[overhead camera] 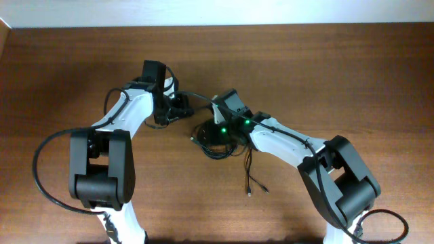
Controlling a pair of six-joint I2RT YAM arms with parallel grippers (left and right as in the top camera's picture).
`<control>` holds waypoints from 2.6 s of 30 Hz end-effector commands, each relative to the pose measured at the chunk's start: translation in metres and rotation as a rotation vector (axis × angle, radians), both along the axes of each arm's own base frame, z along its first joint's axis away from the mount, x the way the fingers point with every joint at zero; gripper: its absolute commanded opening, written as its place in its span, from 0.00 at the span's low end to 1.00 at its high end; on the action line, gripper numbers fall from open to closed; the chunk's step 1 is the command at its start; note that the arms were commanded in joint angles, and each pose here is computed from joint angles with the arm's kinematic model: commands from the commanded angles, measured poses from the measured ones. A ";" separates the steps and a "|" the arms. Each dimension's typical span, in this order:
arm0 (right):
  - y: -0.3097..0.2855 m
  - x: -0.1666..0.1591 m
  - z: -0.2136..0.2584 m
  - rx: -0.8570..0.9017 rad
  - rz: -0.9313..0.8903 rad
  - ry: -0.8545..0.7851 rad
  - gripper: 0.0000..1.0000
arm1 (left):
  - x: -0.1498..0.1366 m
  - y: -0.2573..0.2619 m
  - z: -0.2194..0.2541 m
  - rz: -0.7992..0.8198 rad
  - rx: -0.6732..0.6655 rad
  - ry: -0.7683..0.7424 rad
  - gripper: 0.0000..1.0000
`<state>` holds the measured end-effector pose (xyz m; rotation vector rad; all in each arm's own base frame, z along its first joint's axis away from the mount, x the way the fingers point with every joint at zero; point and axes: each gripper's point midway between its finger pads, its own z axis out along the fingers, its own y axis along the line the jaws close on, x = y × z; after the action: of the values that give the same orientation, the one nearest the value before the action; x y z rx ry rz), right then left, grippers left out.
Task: Untangle cables
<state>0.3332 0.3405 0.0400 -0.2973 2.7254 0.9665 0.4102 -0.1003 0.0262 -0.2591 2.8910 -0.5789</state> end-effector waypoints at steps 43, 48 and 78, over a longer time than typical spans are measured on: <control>-0.020 0.043 -0.011 0.080 -0.421 0.175 0.32 | 0.006 -0.008 0.003 0.001 -0.010 -0.010 0.69; -0.003 0.034 -0.008 0.091 -0.380 0.159 0.33 | 0.006 -0.008 0.003 0.001 -0.010 -0.010 0.69; -0.050 -0.048 0.443 0.979 0.084 -0.739 0.04 | 0.009 -0.006 0.004 0.015 -0.025 -0.016 0.95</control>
<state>0.2897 0.3001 0.4563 -0.4801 1.4865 1.6731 0.4148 -0.1054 0.0294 -0.2849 2.8727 -0.5955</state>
